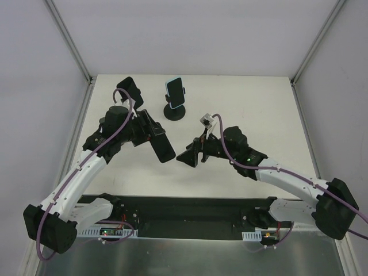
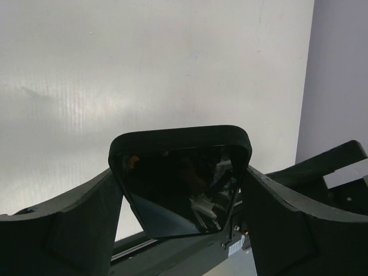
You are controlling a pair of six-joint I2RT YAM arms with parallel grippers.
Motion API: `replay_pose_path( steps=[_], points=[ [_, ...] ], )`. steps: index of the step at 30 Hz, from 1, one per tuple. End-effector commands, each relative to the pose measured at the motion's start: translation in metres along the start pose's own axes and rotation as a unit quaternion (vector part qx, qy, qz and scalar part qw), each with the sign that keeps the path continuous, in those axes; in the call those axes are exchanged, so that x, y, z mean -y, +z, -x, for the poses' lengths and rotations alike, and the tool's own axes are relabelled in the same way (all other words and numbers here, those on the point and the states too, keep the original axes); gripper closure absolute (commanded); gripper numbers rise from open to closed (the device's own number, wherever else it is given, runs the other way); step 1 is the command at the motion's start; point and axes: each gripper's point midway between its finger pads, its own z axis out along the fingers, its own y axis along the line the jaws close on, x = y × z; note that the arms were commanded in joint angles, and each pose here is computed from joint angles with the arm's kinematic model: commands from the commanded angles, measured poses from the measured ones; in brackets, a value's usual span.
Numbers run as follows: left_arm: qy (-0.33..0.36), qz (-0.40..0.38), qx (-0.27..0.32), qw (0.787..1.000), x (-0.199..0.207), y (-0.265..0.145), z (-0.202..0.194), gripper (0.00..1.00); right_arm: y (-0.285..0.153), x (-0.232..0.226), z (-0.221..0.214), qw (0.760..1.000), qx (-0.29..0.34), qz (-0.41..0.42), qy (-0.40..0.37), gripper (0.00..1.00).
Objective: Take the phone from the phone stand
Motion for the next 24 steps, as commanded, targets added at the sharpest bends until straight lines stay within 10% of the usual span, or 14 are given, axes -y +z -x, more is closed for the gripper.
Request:
replay_pose_path(
  steps=[1, 15, 24],
  points=[
    [-0.015, -0.062, 0.03, 0.998, 0.04, 0.001, 0.012, 1.0, 0.017, -0.017, 0.021, 0.998, 0.056, 0.033, 0.002, 0.01],
    [-0.02, -0.06, 0.023, 0.998, 0.042, 0.011, 0.004, 1.0, 0.039, -0.015, 0.004, 0.998, 0.039, 0.039, 0.016, 0.43],
    [-0.011, -0.074, 0.026, 0.997, 0.049, 0.006, 0.006, 0.98, 0.04, -0.008, -0.001, 0.999, 0.036, 0.026, 0.025, 0.95]
  ],
)
